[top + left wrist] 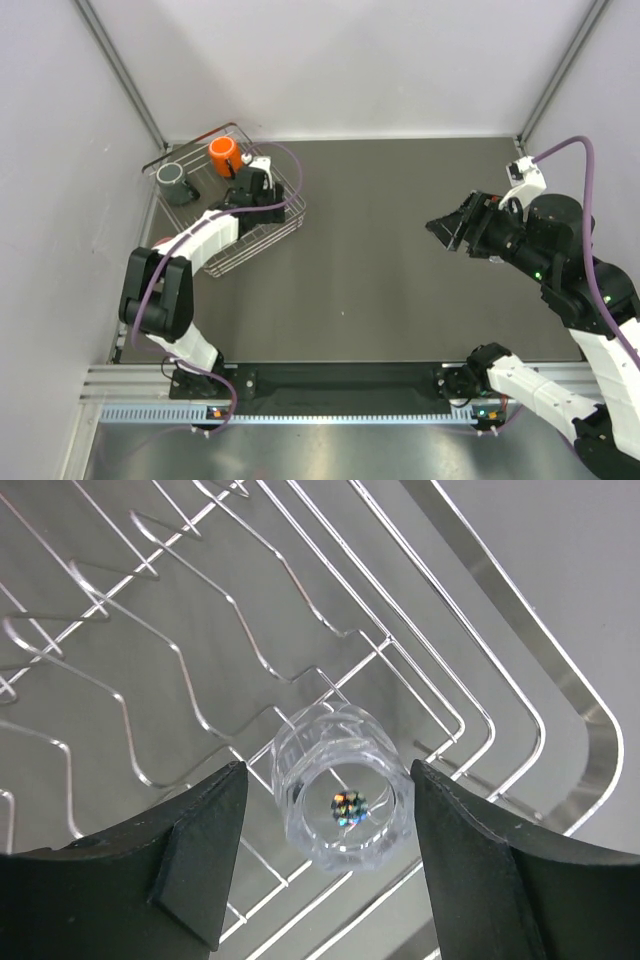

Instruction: Load the cups into the dish rack

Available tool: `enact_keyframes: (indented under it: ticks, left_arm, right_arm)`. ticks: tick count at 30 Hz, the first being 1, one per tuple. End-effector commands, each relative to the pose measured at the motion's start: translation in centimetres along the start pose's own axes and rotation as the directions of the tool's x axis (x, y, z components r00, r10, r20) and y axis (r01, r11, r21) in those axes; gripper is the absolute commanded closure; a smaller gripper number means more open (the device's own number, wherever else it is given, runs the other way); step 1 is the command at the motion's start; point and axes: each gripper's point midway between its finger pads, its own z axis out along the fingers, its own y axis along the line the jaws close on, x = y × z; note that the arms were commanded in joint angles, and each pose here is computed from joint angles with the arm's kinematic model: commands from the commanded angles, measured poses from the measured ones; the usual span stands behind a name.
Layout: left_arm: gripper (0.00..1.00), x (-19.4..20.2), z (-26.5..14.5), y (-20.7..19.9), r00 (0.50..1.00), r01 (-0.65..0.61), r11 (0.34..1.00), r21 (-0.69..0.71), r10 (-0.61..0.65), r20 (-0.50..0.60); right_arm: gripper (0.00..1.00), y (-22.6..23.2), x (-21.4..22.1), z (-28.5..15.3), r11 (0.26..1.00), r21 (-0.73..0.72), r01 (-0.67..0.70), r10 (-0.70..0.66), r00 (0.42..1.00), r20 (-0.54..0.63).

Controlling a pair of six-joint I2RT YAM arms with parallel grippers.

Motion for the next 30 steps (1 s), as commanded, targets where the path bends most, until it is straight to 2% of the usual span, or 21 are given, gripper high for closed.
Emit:
enact_keyframes:
  ticks: [1, 7, 12, 16, 19, 24, 28, 30]
  left_arm:
    - [0.28, -3.9, -2.5, -0.4, 0.994, 0.029, 0.999, 0.013, -0.031, 0.100]
    - [0.26, -6.7, -5.4, -0.3, 0.982, 0.076, 0.997, 0.007, -0.076, 0.173]
    - [0.25, -9.0, -9.6, -0.4, 0.957, 0.139, 0.990, 0.028, -0.142, 0.254]
    - [0.25, -10.3, -14.0, -0.8, 0.928, 0.193, 0.977, 0.087, -0.211, 0.308]
    - [0.26, -10.9, -16.9, -1.1, 0.906, 0.227, 0.964, 0.135, -0.260, 0.334]
    - [0.27, -9.9, -20.5, -1.3, 0.904, 0.247, 0.953, 0.174, -0.292, 0.314]
    - [0.27, -9.1, -23.6, -1.4, 0.901, 0.244, 0.947, 0.208, -0.300, 0.312]
    - [0.27, -8.2, -24.4, -1.5, 0.910, 0.238, 0.947, 0.217, -0.296, 0.292]
  right_arm:
    - [0.29, 0.6, -0.5, 0.0, 1.000, -0.023, -0.007, 0.008, 1.000, 0.017]
    - [0.29, 0.5, -0.2, 0.4, 1.000, -0.018, -0.014, 0.014, 1.000, 0.000]
    - [0.29, 0.3, -0.2, 1.2, 1.000, -0.001, -0.009, 0.009, 1.000, -0.013]
    - [0.29, -0.4, -0.3, 2.3, 0.999, 0.048, -0.016, 0.017, 1.000, -0.023]
    - [0.29, -2.0, -0.7, 3.3, 0.987, 0.154, -0.049, 0.050, 0.999, -0.002]
    - [0.30, -5.1, -1.6, 4.6, 0.930, 0.355, -0.096, 0.089, 0.995, 0.034]
    - [0.30, -8.2, -2.9, 5.7, 0.828, 0.544, -0.137, 0.111, 0.991, 0.080]
    - [0.30, -9.9, -4.0, 6.5, 0.771, 0.600, -0.212, 0.169, 0.977, 0.127]
